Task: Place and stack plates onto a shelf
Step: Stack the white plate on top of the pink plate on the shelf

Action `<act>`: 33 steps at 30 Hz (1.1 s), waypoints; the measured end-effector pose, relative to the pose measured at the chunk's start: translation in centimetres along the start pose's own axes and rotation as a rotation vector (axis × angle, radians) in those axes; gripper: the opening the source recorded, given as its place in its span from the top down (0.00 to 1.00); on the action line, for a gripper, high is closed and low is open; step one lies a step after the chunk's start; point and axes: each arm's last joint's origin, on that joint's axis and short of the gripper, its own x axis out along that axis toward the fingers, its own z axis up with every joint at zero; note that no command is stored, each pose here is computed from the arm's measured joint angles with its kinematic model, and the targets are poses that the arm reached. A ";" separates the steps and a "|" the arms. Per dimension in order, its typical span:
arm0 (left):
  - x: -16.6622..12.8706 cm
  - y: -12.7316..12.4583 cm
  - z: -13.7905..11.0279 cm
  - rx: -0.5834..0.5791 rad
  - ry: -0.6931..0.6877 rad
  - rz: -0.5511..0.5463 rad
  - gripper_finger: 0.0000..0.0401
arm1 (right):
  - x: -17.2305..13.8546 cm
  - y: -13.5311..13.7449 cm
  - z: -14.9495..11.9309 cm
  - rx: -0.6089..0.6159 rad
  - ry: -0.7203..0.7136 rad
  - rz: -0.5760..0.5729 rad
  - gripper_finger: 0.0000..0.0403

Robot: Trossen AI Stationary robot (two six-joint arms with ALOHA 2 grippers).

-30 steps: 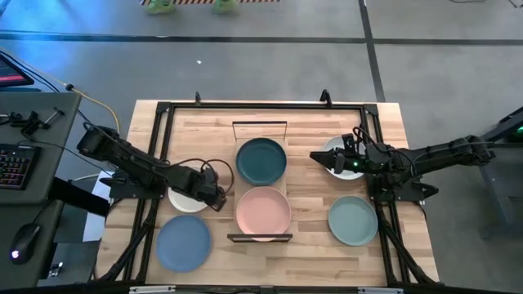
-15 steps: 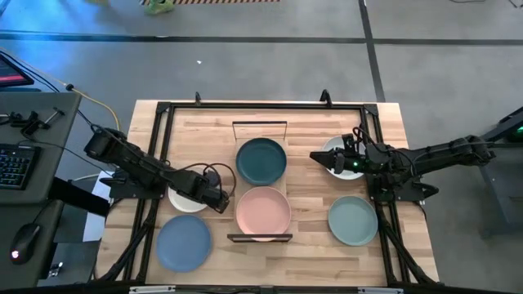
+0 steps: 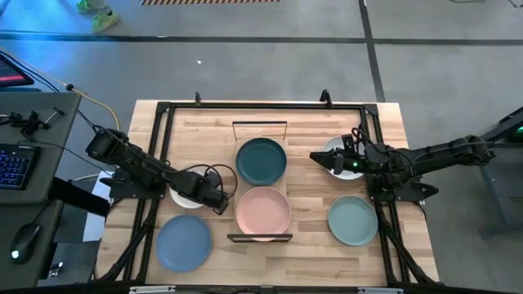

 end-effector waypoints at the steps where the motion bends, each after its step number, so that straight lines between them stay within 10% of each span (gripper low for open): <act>1: -0.1 0.0 0.0 0.018 0.009 0.015 0.97 | 0.0 0.0 0.0 -0.001 0.002 -0.003 0.57; 20: -15.7 -1.7 4.5 0.455 -0.127 -0.146 1.00 | 0.0 0.0 0.0 -0.001 0.002 -0.003 0.57; 33: -18.7 -9.4 3.4 1.207 -0.307 -0.211 1.00 | 0.0 -0.2 -0.1 -0.021 0.015 -0.020 0.57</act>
